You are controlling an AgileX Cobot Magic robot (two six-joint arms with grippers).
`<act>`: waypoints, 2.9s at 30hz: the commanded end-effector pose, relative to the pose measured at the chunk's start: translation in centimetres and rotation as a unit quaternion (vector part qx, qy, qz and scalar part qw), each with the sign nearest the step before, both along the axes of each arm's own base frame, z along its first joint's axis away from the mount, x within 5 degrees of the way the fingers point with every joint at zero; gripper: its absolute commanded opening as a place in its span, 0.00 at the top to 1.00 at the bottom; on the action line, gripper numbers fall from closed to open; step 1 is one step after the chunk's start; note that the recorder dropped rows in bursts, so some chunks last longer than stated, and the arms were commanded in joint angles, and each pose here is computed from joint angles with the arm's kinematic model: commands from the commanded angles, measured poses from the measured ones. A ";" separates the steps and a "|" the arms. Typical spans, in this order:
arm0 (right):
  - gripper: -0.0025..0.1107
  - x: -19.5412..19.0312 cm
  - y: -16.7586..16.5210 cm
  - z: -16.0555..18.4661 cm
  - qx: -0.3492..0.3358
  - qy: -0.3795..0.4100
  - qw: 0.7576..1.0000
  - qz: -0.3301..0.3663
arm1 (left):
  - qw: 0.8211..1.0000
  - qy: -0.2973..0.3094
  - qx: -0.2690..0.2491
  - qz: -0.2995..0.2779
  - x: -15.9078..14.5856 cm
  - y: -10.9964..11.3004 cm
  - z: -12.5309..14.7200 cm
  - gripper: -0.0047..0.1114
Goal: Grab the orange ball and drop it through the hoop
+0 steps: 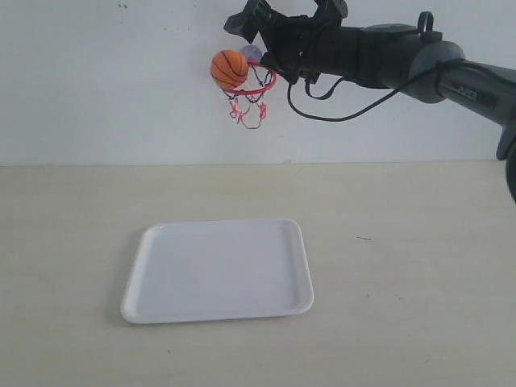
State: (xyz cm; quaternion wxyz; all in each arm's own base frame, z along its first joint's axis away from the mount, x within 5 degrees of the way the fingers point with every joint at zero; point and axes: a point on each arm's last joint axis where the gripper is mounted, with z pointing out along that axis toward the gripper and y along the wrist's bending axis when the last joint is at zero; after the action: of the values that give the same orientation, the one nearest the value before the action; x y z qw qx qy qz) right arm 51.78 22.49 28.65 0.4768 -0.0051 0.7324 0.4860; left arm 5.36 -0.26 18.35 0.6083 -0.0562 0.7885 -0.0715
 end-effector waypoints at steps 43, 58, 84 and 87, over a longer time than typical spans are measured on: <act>0.98 -3.9 -8.3 2.8 -0.075 0.142 0.959 0.232 | 1.000 -0.004 -0.001 -0.003 0.0 0.0 0.0 0.92; 0.98 -11.3 -8.6 1.0 -0.173 0.212 0.927 0.257 | 1.000 -0.004 -0.001 -0.003 0.0 0.0 0.0 0.92; 0.98 -35.1 -10.2 -13.5 -0.200 0.360 0.872 0.265 | 1.000 -0.004 -0.001 -0.003 0.0 0.0 0.0 0.92; 0.98 -35.2 -10.2 -13.6 -0.200 0.362 0.871 0.265 | 1.000 -0.004 -0.001 -0.003 0.0 0.0 0.0 0.92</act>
State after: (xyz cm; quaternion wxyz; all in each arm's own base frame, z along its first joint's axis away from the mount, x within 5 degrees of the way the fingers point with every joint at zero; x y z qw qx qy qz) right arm 16.85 12.29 14.92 0.0154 -0.1102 0.9073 0.4054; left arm 5.36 -0.26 18.35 0.6083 -0.0562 0.7885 -0.0715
